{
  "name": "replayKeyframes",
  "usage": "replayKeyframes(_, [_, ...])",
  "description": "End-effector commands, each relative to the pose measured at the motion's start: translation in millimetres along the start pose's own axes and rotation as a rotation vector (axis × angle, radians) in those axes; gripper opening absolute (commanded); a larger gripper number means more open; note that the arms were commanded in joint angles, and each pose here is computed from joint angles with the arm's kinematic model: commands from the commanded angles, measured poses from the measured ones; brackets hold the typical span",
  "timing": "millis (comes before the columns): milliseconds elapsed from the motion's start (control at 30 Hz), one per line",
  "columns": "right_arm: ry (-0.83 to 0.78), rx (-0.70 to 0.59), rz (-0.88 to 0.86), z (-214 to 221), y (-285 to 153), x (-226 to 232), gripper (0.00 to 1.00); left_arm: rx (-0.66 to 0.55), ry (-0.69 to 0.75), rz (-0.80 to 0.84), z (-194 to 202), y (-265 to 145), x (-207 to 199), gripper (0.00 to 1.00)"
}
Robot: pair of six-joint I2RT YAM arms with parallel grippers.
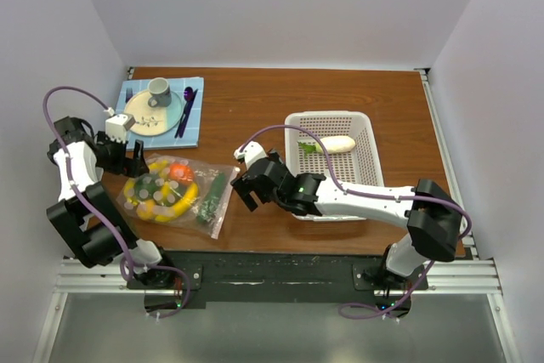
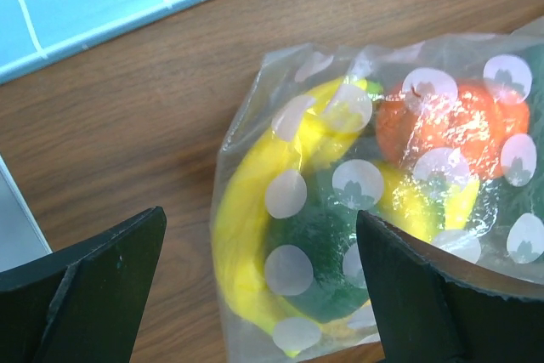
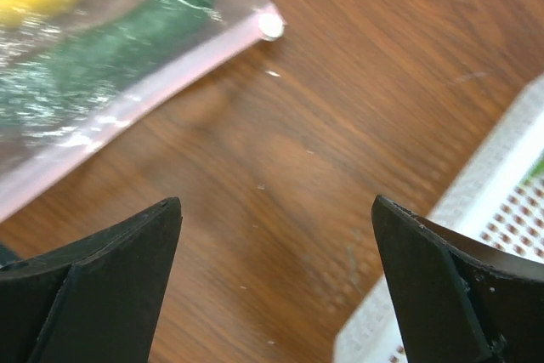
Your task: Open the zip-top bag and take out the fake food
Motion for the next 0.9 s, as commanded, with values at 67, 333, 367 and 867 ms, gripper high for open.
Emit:
replayKeyframes(67, [0.099, -0.135, -0.178, -21.3, -13.3, 21.4, 0.99, -0.057, 0.009, -0.002, -12.4, -5.8, 3.5, 1.00])
replayKeyframes(333, [0.115, -0.038, -0.134, 1.9, 11.2, 5.8, 0.97, -0.063, 0.024, -0.043, -2.5, 5.8, 3.2, 0.87])
replayKeyframes(367, [0.112, -0.033, -0.115, 2.7, 12.8, 4.1, 0.95, -0.069, 0.028, -0.057, -3.5, 5.0, 4.1, 0.80])
replayKeyframes(867, [0.092, -0.039, -0.123, 10.5, 35.2, 23.0, 0.83, -0.047, 0.036, -0.095, 3.6, 30.2, 4.4, 0.68])
Point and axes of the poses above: each gripper's point midway between its finger pads, its own y axis out along the fingers, its own x axis along the line the jaws close on, z = x × y, the point moved 3 cm from there along -y, back along the fingers, and after that the axes turned 2 degrees about -y, right-handed, at the moved point
